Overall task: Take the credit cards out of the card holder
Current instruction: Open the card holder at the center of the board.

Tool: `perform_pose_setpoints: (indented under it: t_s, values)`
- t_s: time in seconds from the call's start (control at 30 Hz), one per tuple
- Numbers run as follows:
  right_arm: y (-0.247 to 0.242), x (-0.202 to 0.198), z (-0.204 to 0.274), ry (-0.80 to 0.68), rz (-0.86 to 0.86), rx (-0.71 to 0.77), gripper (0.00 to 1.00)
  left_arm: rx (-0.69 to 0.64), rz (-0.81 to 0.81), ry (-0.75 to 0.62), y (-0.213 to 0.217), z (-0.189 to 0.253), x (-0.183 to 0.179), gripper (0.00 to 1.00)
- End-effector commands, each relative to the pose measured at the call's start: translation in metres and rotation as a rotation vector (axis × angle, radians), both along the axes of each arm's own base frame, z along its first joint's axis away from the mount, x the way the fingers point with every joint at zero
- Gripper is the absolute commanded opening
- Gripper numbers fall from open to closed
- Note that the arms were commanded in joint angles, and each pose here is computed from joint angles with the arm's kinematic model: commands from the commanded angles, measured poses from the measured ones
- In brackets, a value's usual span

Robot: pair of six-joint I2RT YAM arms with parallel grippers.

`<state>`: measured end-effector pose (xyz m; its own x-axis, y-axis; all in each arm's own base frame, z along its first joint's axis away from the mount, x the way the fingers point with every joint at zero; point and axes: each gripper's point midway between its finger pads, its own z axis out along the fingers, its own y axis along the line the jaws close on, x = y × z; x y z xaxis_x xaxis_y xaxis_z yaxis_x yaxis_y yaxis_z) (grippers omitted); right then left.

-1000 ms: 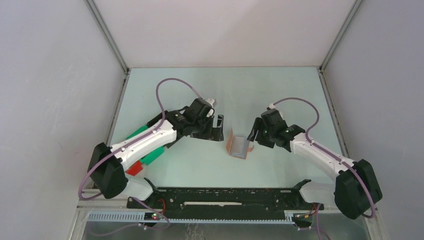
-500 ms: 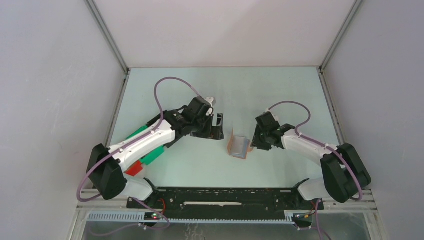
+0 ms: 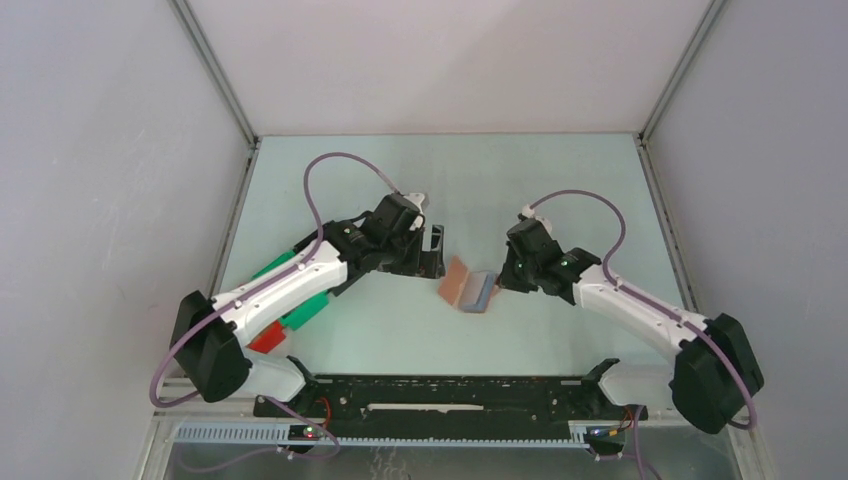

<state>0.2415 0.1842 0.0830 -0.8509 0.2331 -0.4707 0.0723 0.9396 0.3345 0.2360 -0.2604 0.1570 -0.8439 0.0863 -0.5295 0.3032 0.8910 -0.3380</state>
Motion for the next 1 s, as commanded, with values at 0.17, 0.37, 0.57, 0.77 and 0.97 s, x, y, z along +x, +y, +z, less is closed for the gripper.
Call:
perform_pose_setpoints:
  t_s: [0.17,0.37,0.57,0.77,0.97]
  values:
    - [0.044,-0.001,0.075,-0.130,0.067,0.189,0.00,-0.012,0.045,-0.077,0.013,0.022,0.011,0.95]
    - [0.042,0.001,0.055,-0.089,0.064,0.138,0.00,-0.015,0.034,-0.046,0.010,0.012,0.008,0.95]
    - [0.016,-0.003,0.042,-0.077,0.019,0.111,0.00,-0.038,0.008,-0.004,0.004,0.001,0.000,0.95]
    - [-0.030,-0.019,0.004,-0.013,-0.070,0.053,0.00,-0.042,-0.005,0.014,0.000,-0.005,0.000,0.95]
    - [-0.054,-0.038,-0.035,0.092,-0.146,-0.012,0.05,-0.047,-0.023,0.035,-0.007,-0.010,0.000,0.95]
